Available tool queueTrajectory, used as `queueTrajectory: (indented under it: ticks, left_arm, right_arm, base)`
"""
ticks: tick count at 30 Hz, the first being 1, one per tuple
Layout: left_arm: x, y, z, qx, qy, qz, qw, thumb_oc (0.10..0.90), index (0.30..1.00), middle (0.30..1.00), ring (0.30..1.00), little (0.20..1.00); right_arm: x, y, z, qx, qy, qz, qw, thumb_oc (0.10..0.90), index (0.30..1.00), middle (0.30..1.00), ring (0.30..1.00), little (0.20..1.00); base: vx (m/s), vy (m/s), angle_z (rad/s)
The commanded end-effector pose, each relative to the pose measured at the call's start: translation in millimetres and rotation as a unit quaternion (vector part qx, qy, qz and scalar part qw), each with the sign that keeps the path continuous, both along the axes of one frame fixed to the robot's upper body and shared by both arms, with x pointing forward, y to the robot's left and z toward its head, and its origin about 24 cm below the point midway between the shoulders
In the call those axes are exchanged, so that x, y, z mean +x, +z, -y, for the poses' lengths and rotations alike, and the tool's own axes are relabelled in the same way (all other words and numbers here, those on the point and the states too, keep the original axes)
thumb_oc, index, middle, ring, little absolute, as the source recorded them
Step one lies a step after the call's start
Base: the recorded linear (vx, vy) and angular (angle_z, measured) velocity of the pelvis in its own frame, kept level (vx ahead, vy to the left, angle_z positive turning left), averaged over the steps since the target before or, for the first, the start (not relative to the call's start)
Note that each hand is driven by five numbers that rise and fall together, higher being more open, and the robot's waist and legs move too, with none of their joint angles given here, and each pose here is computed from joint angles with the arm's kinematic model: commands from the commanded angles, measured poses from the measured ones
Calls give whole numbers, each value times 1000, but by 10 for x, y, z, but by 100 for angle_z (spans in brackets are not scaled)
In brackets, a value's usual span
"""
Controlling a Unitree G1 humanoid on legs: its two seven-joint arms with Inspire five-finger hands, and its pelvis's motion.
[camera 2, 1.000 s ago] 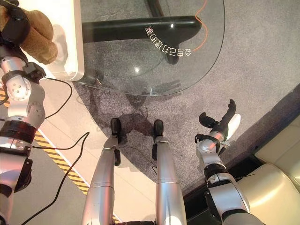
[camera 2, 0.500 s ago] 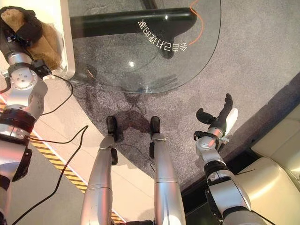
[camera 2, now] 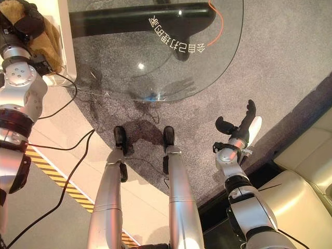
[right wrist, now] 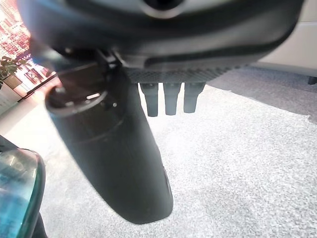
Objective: Wipe the table with a cloth and put it in the basket.
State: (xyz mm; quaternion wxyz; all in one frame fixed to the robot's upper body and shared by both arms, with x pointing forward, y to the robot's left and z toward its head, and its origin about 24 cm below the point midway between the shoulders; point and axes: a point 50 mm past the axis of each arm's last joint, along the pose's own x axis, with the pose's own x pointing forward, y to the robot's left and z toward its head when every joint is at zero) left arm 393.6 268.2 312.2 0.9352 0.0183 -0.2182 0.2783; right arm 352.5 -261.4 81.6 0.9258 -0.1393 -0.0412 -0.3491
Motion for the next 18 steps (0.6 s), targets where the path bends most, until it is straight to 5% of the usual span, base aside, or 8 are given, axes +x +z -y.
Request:
queueTrajectory:
  ticks: [1, 18]
  left_arm:
    - [-187, 412, -260, -4, 47, 59, 997, 800, 900, 900, 900, 900]
    - [-163, 365, -278, -21, 51, 47, 997, 800, 900, 900, 900, 900]
  right_arm:
    - [-54, 179, 239, -8, -36, 44, 998, 800, 900, 900, 900, 900]
    - [-33, 214, 224, -7, -38, 49, 998, 800, 900, 900, 900, 900]
  base:
    - [0, 0, 0]
    - [0, 0, 0]
